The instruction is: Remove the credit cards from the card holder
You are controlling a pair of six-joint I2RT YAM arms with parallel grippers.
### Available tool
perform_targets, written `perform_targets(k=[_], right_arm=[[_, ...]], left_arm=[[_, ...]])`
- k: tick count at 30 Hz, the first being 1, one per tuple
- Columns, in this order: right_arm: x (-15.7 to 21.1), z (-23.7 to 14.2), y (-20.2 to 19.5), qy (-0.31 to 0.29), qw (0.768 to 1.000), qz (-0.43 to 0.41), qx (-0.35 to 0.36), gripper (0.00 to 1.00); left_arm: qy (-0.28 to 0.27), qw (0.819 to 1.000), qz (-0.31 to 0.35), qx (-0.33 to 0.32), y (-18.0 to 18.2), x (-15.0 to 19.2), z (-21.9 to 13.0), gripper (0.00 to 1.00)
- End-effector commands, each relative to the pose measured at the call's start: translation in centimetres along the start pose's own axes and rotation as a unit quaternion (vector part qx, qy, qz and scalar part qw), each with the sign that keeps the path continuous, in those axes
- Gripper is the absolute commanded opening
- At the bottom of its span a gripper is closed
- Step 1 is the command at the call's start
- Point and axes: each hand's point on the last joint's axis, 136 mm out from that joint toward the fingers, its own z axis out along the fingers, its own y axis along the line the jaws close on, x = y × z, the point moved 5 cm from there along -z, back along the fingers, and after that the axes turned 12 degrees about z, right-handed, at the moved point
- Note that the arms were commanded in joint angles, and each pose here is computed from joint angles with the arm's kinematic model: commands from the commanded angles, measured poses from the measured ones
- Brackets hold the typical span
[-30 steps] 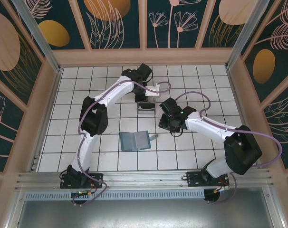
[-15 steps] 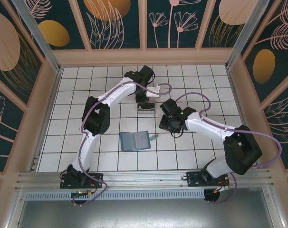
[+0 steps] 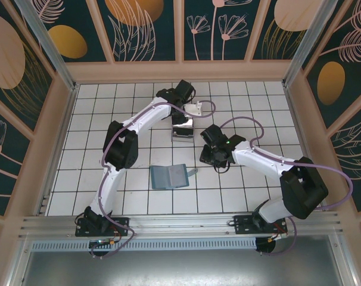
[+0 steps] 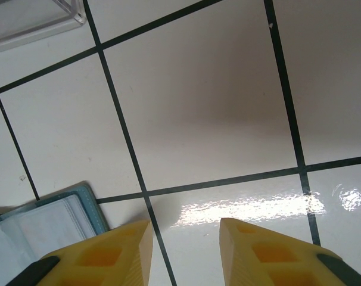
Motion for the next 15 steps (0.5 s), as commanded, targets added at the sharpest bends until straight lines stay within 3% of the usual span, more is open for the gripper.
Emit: perform_targets(k=[1,15], right_arm=[[-0.1,-0.1,-0.6,-0.005,1.000,0.008,0.005,0.35],[-0.2,0.0,0.0,-0.007,1.000,0.003,-0.003,0.36]], left_arm=[[-0.012,1.000,-0.011,-0.020,0.7,-0.5,-1.7,0.28],[-0.053,0.998,-0.035,0.003,-1.6,-0.4,-4.1,0.27]])
